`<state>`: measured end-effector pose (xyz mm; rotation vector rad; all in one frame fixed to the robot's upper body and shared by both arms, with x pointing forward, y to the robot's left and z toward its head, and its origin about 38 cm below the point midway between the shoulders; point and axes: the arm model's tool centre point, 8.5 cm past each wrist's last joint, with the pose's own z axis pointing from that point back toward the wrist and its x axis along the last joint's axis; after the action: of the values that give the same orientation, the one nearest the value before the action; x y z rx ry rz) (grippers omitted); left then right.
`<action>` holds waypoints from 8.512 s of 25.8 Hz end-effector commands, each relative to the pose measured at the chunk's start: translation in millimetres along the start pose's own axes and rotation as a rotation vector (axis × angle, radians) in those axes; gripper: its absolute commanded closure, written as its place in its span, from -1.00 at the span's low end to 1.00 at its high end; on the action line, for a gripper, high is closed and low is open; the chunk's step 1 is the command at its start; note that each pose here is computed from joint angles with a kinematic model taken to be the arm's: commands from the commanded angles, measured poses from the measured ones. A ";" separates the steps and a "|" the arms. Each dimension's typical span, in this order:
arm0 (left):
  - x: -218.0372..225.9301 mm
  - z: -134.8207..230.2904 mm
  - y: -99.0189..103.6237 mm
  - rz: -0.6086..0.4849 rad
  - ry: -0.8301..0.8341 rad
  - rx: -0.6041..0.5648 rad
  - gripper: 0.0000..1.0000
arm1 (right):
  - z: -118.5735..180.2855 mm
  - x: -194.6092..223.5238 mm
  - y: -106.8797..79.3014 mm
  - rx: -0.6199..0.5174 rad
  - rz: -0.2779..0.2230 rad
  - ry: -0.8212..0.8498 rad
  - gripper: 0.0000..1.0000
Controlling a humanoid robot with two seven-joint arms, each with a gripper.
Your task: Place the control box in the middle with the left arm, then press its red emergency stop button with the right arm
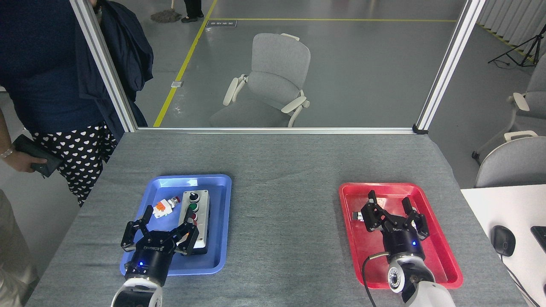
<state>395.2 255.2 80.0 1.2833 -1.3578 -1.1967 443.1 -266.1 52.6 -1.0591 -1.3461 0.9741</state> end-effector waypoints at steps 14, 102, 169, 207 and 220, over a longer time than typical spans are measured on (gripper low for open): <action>-8.6 2.2 -13.5 -0.023 0.062 -0.034 -0.92 | -5.9 4.6 -5.9 -0.016 -0.007 -0.006 -0.99; 88.5 -16.3 -67.4 0.091 0.033 -0.084 0.15 | -22.3 15.8 -25.1 -0.066 -0.052 -0.022 -0.99; 179.3 15.0 -56.8 0.017 -0.161 -0.064 -0.98 | -21.2 3.7 -41.9 -0.092 -0.101 -0.180 -0.92; -31.5 3.4 -23.5 -0.003 -0.117 0.000 -0.98 | 18.4 143.2 78.8 0.354 -0.054 -0.842 1.00; -32.5 5.8 -25.0 -0.003 -0.116 -0.002 -0.98 | 24.8 134.3 83.7 0.407 -0.035 -0.872 1.00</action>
<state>395.4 288.1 55.0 1.2297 -1.4364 -1.2922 425.1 -111.6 5.4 -0.2845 -1.7169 1.6914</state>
